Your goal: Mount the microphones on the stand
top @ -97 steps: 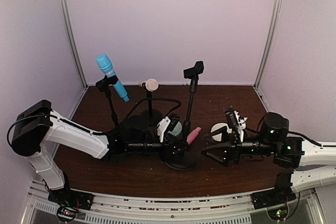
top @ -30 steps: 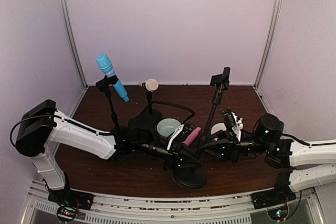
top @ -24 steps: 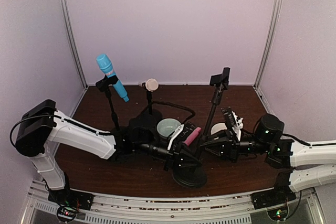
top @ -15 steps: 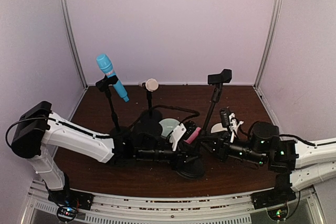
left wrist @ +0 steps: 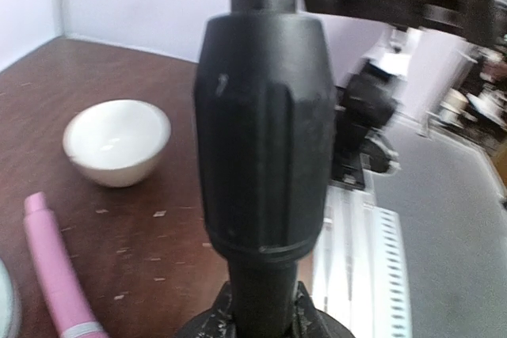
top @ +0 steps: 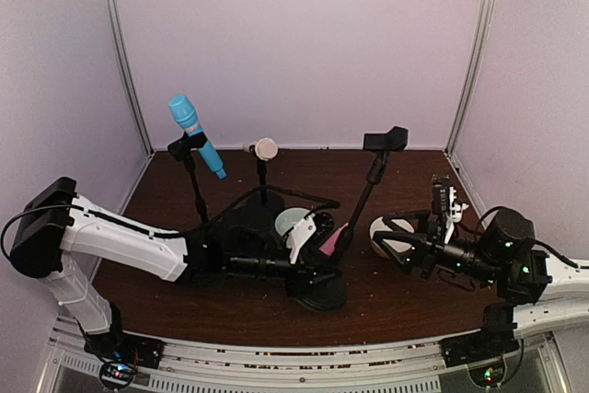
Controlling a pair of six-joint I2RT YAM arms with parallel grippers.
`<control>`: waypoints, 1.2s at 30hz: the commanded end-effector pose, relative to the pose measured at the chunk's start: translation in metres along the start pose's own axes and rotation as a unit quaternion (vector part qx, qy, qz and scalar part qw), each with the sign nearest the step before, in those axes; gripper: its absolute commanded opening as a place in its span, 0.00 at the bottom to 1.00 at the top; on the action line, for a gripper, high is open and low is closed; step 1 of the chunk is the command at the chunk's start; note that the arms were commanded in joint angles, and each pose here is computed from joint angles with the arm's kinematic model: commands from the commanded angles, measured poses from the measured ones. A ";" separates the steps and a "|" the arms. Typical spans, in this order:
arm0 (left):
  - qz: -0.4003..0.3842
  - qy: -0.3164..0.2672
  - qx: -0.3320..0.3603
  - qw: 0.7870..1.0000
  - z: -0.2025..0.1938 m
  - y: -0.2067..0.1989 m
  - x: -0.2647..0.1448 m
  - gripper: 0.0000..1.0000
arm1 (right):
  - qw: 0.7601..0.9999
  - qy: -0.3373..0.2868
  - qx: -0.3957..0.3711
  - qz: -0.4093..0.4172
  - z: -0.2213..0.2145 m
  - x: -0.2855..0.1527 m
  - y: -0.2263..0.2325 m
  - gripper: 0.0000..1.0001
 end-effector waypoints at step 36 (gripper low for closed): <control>-0.138 -0.063 0.040 0.988 0.047 -0.040 0.001 0.00 | 0.988 0.062 -0.014 0.141 -0.018 0.020 0.030 0.19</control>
Point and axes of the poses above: each gripper's point midway between its finger pads, its own x axis out along the fingers, its own y axis along the line the jaws close on, z = x × y, the point moved 5 cm from there along -x, back along the fingers, and after that the axes turned 5 degrees about x, right-handed, at the moved point
